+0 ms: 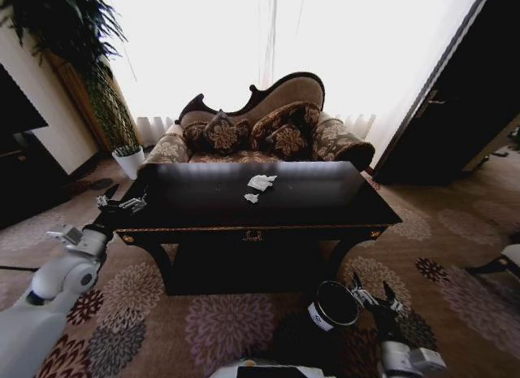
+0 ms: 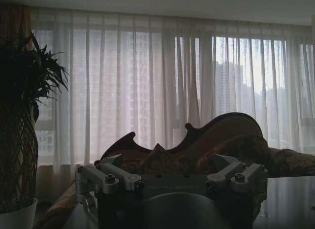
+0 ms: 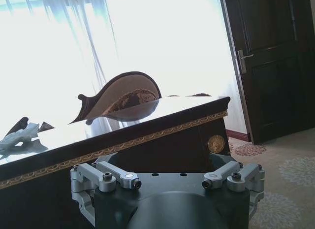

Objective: Move to the front of the table and place the trash on the table into the trash bin.

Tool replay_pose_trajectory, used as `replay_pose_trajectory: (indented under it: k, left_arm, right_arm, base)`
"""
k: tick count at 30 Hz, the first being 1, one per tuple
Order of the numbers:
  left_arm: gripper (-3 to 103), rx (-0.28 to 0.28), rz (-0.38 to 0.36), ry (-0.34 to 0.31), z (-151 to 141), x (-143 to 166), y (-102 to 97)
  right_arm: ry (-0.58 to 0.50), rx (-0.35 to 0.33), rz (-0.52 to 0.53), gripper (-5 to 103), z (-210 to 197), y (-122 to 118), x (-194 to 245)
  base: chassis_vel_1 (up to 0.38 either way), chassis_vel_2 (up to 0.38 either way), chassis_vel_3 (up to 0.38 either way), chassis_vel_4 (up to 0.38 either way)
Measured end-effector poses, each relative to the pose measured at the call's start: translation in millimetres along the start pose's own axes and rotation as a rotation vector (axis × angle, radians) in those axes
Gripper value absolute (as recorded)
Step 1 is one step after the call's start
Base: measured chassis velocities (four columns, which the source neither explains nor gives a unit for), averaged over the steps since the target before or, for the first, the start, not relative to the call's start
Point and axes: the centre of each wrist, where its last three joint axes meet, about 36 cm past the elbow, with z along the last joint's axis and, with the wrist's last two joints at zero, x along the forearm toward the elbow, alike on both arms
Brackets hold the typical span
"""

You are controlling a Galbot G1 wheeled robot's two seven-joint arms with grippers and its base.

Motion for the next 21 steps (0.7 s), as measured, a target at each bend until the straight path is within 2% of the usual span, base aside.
replay_pose_trajectory:
  k: [8, 17, 21]
  left_arm:
    - [100, 0.0, 0.0, 0.0, 0.0, 0.0, 0.0]
    - [100, 0.0, 0.0, 0.0, 0.0, 0.0, 0.0]
    - [100, 0.0, 0.0, 0.0, 0.0, 0.0, 0.0]
  right_arm:
    - [-0.019, 0.008, -0.06, 100, -39.5, 18.6, -18.4]
    - [-0.036, 0.085, -0.203, 100, -77.0, 43.5, -76.2]
    - [-0.029, 0.1, -0.237, 100, -84.2, 51.3, -88.6]
  base:
    - [0.0, 0.0, 0.0, 0.0]
    - [0.0, 0.0, 0.0, 0.0]
    - [0.0, 0.0, 0.0, 0.0]
